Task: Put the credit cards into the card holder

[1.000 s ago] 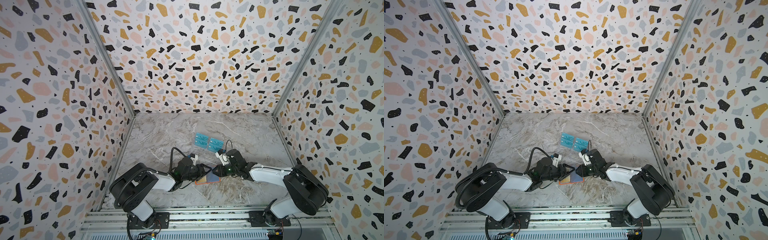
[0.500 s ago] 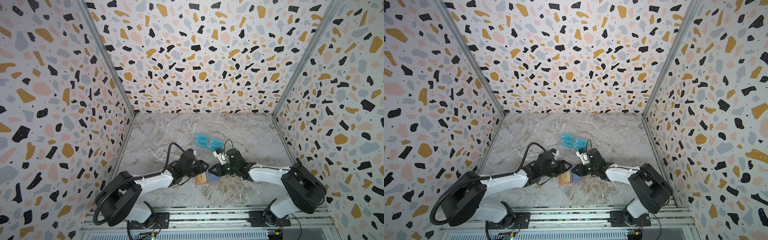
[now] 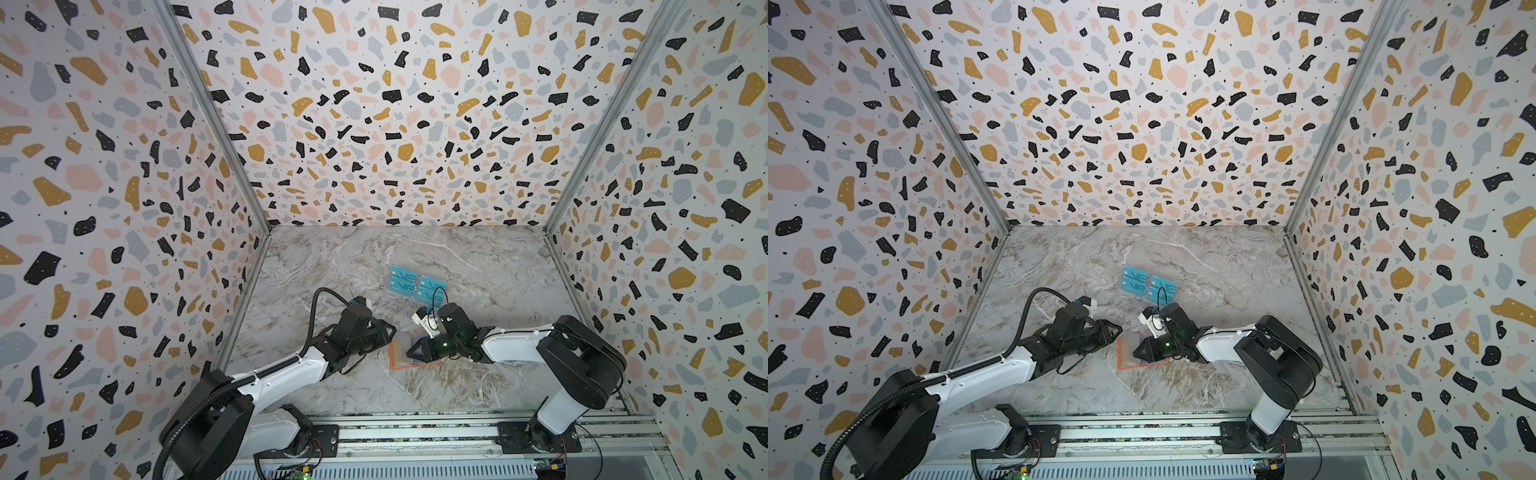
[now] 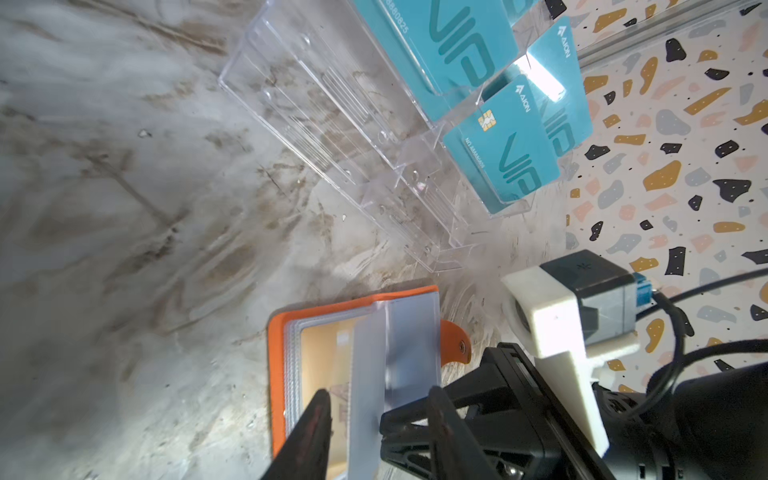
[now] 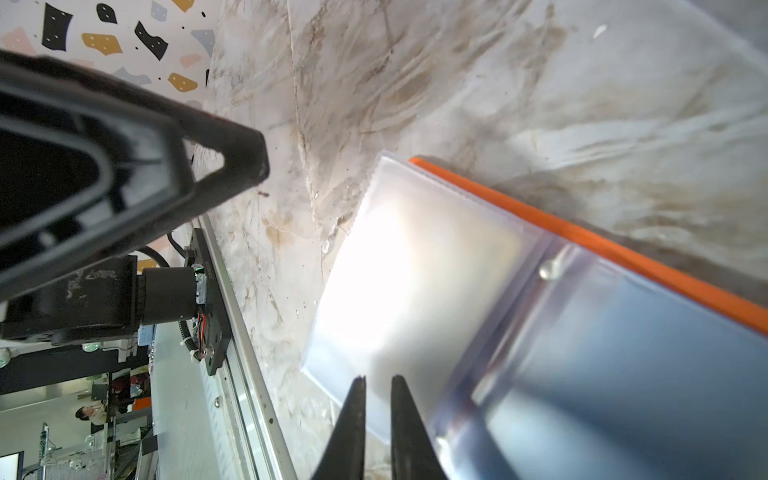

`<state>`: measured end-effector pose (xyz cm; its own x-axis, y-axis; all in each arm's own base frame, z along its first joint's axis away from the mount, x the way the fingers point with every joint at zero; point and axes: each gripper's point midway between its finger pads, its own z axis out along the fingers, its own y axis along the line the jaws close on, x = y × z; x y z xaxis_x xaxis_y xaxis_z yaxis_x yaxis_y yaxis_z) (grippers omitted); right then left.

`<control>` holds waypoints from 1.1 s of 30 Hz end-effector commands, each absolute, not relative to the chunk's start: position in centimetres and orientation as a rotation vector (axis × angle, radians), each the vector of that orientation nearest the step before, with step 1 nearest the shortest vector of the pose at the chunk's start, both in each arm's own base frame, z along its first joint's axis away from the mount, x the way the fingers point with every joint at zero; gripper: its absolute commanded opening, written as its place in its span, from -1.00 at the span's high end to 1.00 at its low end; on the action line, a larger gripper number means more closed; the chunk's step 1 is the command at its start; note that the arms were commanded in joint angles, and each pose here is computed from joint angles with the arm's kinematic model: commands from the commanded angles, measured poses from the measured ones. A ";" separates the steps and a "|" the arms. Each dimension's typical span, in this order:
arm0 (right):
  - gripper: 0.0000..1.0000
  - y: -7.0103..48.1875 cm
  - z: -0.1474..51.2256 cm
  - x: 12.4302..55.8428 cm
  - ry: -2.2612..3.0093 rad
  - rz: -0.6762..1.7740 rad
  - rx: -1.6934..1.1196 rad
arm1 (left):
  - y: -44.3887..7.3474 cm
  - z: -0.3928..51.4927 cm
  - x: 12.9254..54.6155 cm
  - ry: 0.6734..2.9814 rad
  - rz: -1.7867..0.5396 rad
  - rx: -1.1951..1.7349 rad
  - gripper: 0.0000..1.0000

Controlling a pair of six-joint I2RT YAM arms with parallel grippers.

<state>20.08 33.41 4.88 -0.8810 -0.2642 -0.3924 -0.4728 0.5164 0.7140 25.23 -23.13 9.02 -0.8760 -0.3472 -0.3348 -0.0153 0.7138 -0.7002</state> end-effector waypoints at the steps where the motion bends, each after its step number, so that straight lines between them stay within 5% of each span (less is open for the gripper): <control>1: 0.71 34.3 5.7 20.8 2.496 1.309 -0.613 | -23.3 8.2 24.7 2.518 -0.999 -0.233 0.22; 14: 0.79 35.4 4.3 20.2 2.548 1.340 -0.490 | -23.8 4.3 23.4 2.645 -0.965 -0.223 0.17; 23: 0.85 36.0 6.2 20.9 2.502 1.351 -0.483 | -24.6 3.1 23.5 2.687 -0.957 -0.170 0.33; 33: 0.76 33.4 13.1 28.0 2.388 1.086 -0.619 | -24.4 1.8 23.5 2.757 -0.858 -0.079 0.59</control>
